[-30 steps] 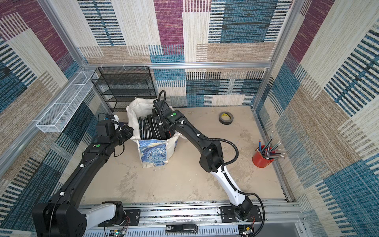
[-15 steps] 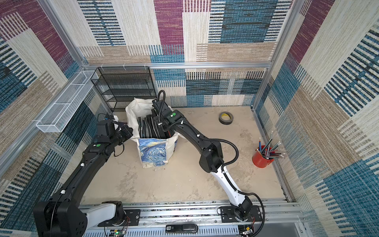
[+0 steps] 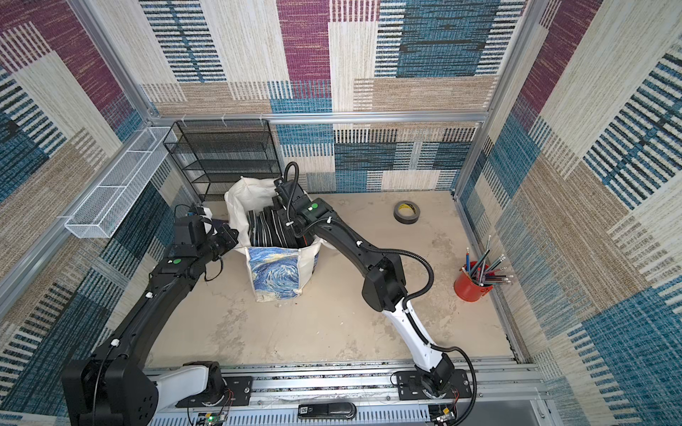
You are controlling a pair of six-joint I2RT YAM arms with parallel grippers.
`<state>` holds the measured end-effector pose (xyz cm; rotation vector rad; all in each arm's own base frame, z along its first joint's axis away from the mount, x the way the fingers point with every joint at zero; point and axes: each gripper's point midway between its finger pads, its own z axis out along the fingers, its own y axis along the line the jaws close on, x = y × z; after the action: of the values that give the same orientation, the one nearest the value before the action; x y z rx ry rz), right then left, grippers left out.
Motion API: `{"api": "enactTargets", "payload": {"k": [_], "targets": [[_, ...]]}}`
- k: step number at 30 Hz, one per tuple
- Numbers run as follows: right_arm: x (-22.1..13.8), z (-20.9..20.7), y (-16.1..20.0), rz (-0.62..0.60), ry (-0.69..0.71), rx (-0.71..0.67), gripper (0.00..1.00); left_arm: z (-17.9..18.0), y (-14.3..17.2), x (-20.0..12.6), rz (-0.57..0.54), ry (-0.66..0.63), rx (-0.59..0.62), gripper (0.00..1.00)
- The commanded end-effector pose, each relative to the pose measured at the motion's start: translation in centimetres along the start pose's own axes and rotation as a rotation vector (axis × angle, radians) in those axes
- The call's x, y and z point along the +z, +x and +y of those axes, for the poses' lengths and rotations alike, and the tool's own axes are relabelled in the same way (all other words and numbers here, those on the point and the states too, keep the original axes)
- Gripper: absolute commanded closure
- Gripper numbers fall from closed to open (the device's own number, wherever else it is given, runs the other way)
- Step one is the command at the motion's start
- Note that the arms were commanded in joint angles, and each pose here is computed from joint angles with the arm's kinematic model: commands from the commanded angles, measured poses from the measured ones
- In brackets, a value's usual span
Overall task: Remove the ping pong set from the canvas bag
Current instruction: Pick up the ping pong set from the canvas bag.
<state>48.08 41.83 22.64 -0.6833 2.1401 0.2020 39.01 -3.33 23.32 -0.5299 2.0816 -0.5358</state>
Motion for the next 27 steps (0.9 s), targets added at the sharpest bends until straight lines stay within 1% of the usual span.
{"api": "enactTargets", "payload": {"k": [1,6,11,20,24,27], "targets": [[-27.7,-4.6,-15.1,-0.544,-0.058,0.082,1.0,0.3,-0.4,0.4,-0.024,-0.009,0.015,1.0],[-29.4,-5.1,-14.9,-0.566,-0.045,0.081,1.0,0.6,-0.4,0.5,-0.026,-0.02,0.014,1.0],[-32.6,-5.9,-15.4,-0.622,-0.041,0.091,1.0,0.7,-0.6,0.6,-0.028,-0.033,0.02,1.0],[-36.9,-6.8,-16.0,-0.703,-0.039,0.095,1.0,1.0,-1.0,0.9,-0.04,-0.048,0.027,1.0],[-39.1,-7.1,-16.4,-0.75,-0.048,0.098,1.0,0.5,-1.2,1.5,-0.035,-0.022,0.026,1.0],[-40.5,-7.2,-16.7,-0.781,-0.062,0.094,1.0,-0.7,-1.3,1.9,-0.027,0.038,0.041,1.0]]}}
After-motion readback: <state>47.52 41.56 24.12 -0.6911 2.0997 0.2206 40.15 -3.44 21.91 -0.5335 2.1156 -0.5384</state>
